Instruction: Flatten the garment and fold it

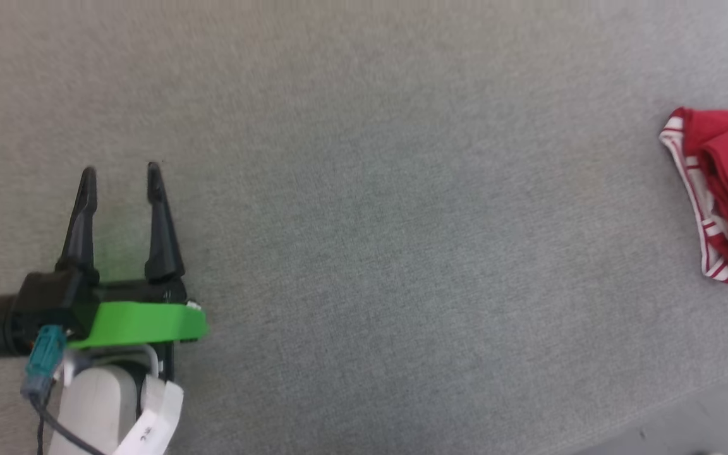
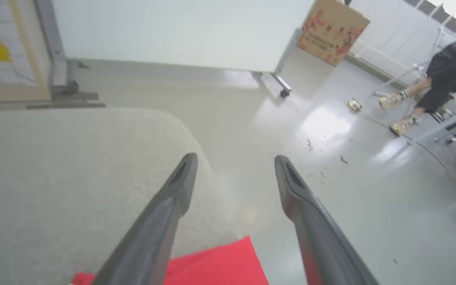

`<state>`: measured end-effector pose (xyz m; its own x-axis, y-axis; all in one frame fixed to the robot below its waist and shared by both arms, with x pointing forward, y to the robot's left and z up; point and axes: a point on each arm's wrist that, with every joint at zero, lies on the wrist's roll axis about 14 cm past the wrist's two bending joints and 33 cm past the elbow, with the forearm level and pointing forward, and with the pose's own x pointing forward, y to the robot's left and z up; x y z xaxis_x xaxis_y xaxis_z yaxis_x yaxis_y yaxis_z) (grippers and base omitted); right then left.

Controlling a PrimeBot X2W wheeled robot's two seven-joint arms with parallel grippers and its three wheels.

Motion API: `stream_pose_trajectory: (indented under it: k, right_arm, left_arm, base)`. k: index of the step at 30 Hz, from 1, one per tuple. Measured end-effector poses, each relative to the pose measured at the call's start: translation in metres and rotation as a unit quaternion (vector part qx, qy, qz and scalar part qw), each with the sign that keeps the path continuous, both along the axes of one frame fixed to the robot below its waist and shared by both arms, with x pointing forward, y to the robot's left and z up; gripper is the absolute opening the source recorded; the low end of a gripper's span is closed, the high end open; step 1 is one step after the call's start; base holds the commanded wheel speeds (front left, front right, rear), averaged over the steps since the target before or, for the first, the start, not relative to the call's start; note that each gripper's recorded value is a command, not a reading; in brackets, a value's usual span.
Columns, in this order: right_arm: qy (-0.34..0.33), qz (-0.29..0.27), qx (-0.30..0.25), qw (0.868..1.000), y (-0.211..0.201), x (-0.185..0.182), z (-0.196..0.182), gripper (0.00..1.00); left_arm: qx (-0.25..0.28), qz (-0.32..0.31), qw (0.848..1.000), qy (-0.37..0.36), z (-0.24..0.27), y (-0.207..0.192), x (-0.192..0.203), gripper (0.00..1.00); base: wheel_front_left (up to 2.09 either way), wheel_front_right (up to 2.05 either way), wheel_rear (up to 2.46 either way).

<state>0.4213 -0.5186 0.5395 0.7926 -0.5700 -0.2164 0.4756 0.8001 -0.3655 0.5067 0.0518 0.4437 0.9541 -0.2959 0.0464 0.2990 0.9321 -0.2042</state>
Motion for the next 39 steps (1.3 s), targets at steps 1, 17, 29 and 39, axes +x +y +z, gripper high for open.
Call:
stream_pose_trajectory:
  k: [1, 17, 29, 39]
  right_arm:
    - [-0.037, 0.023, 0.006, 0.999, 0.014, 0.012, 0.015, 1.0]
    - [-0.365, 0.27, 0.087, 0.887, 0.234, 0.026, 0.126, 1.0]
    - [-0.315, 0.301, 0.175, 0.883, 0.32, -0.012, 0.049, 1.0]
    - [-0.264, 0.334, 0.162, 0.89, 0.349, -0.04, 0.021, 1.0]
  left_arm:
    - [-0.003, 0.006, 1.0, -0.003, 0.005, 0.004, -0.003, 1.0]
    - [-0.021, 0.114, 0.99, -0.078, 0.097, 0.076, -0.054, 1.0]
    - [-0.002, 0.163, 0.982, -0.096, 0.118, 0.119, -0.108, 1.0]
    - [0.051, 0.161, 0.98, -0.103, 0.121, 0.126, -0.139, 1.0]
  base:
    - [0.0, 0.0, 0.0]
    - [0.0, 0.0, 0.0]
    - [0.0, 0.0, 0.0]
    - [0.0, 0.0, 0.0]
